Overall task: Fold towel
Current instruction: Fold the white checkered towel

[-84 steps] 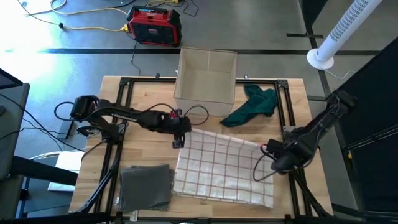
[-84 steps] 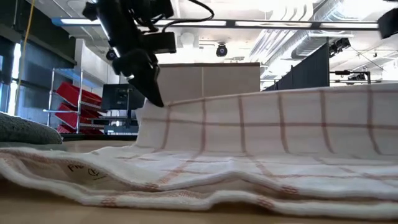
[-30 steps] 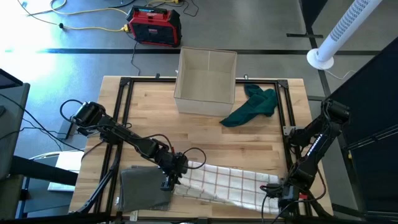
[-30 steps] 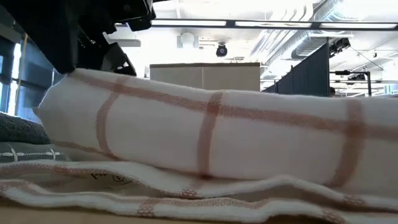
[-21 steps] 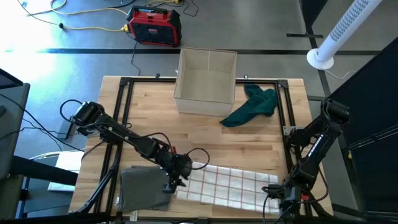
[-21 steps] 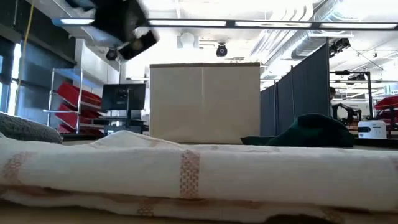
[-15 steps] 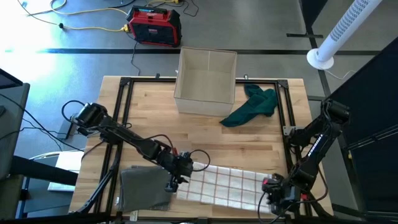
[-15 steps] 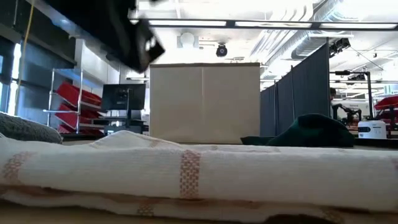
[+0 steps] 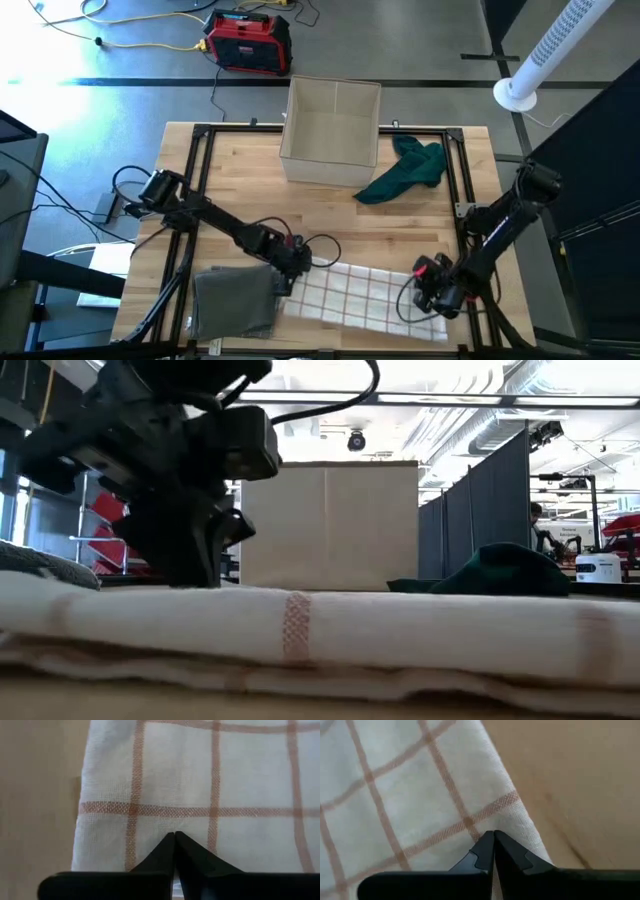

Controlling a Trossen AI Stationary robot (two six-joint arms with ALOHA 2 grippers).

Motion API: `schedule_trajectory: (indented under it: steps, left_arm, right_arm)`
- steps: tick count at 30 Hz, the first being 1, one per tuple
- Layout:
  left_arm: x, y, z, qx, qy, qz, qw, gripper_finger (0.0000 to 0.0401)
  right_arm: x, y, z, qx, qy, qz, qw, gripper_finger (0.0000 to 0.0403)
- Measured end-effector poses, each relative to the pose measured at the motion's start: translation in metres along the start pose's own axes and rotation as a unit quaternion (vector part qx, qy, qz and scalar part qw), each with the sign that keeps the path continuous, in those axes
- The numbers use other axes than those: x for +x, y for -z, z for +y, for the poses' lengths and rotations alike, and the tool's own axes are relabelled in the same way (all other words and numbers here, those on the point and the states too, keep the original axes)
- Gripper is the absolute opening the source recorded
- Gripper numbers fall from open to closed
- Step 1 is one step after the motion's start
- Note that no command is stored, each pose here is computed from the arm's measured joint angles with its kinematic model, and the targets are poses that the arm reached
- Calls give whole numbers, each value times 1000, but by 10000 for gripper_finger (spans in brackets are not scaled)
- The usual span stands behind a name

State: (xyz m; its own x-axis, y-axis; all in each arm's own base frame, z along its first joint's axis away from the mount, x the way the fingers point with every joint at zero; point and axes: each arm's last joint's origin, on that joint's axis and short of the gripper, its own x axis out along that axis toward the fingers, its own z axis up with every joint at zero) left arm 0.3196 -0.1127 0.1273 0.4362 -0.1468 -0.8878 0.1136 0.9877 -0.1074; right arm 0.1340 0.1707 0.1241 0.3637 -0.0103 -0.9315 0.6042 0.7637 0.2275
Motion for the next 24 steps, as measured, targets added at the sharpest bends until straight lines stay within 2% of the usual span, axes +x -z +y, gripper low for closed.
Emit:
schedule_trajectory:
  steps: [2, 5, 9, 15, 17, 21, 24]
  left_arm:
    - [-1, 0, 6, -8, -24, 2, 1000, 4]
    - [-2, 0, 16, -23, -61, 7, 998, 1]
    - [-3, 0, 31, -53, -100, 12, 994, 1]
    - [-10, -2, 40, -69, -114, 8, 991, 0]
    - [-18, -3, 40, -58, -125, 1, 991, 0]
    - [-48, -14, 41, -23, -131, -43, 990, 0]
    - [-64, -14, 46, 1, -132, -42, 990, 0]
  right_arm:
    - [2, -9, -5, 6, 26, 2, 1000, 1]
    - [2, -26, -18, 23, 93, -7, 995, 0]
    - [-10, -49, -37, 35, 198, 3, 980, 0]
    - [-41, -76, -38, 48, 185, 6, 982, 0]
    - [-52, -83, -35, 62, 167, 1, 984, 0]
    - [-73, -93, -31, 112, 144, -8, 983, 0]
    - [-81, -95, -30, 161, 152, 9, 975, 0]
